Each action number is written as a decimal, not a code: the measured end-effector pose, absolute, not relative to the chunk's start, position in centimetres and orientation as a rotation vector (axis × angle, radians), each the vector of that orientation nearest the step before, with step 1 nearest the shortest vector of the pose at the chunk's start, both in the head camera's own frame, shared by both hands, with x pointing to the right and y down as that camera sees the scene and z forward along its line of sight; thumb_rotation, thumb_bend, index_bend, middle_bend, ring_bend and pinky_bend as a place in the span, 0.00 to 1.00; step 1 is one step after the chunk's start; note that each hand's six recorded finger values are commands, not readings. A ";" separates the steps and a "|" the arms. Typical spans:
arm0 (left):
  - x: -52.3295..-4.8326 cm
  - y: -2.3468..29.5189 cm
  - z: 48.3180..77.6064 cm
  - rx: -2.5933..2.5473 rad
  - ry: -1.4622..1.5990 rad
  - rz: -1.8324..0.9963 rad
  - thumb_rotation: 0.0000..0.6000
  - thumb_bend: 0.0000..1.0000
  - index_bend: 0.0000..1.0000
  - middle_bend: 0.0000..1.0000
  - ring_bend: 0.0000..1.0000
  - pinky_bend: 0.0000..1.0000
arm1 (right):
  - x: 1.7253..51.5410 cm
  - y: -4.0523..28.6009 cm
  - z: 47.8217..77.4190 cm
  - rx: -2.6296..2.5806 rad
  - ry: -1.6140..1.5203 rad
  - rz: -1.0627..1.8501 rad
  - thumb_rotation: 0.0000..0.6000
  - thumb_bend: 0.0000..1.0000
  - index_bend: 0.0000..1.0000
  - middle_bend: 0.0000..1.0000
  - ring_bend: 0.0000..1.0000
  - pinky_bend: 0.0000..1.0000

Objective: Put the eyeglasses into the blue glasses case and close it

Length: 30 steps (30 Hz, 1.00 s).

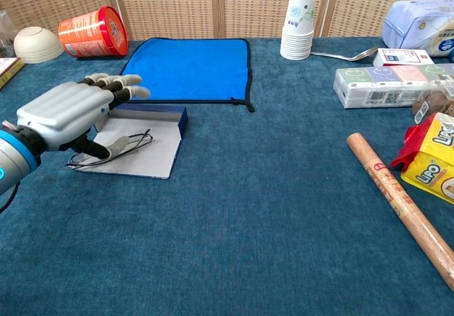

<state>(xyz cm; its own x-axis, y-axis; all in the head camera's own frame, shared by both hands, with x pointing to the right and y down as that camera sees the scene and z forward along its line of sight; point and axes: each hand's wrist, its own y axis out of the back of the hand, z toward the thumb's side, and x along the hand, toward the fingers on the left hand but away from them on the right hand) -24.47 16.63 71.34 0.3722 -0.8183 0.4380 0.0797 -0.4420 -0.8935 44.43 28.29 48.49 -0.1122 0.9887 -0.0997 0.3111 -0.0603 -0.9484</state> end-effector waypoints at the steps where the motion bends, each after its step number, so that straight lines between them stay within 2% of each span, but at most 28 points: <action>1: -24.4 16.4 71.3 -1.699 0.663 -1.212 0.85 0.39 0.05 0.00 0.00 0.00 | 44.4 28.3 48.5 -1.439 -1.498 1.201 1.00 0.38 0.00 0.05 0.00 0.08; 10: -24.7 16.3 69.9 -1.692 0.697 -1.183 0.83 0.32 0.04 0.00 0.00 0.00 | 44.2 28.2 48.4 -1.442 -1.494 1.189 1.00 0.38 0.00 0.05 0.00 0.08; 20: -27.7 19.7 67.9 -1.729 0.637 -1.239 0.75 0.30 0.00 0.00 0.00 0.00 | 43.8 28.0 48.6 -1.458 -1.488 1.181 1.00 0.38 0.00 0.05 0.00 0.08; 30: -29.8 20.8 69.0 -1.682 0.601 -1.324 0.75 0.30 0.00 0.00 0.00 0.00 | 43.9 27.9 48.9 -1.459 -1.491 1.193 1.00 0.38 0.00 0.05 0.00 0.08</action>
<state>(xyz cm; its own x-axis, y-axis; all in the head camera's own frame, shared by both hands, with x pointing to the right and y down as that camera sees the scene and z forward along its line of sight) -29.75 20.79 69.01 0.3131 -0.8017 0.5091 0.1449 -0.4895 -0.8599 43.95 27.92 48.88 -0.0985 0.9894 -0.1071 0.3212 -0.0702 -0.9444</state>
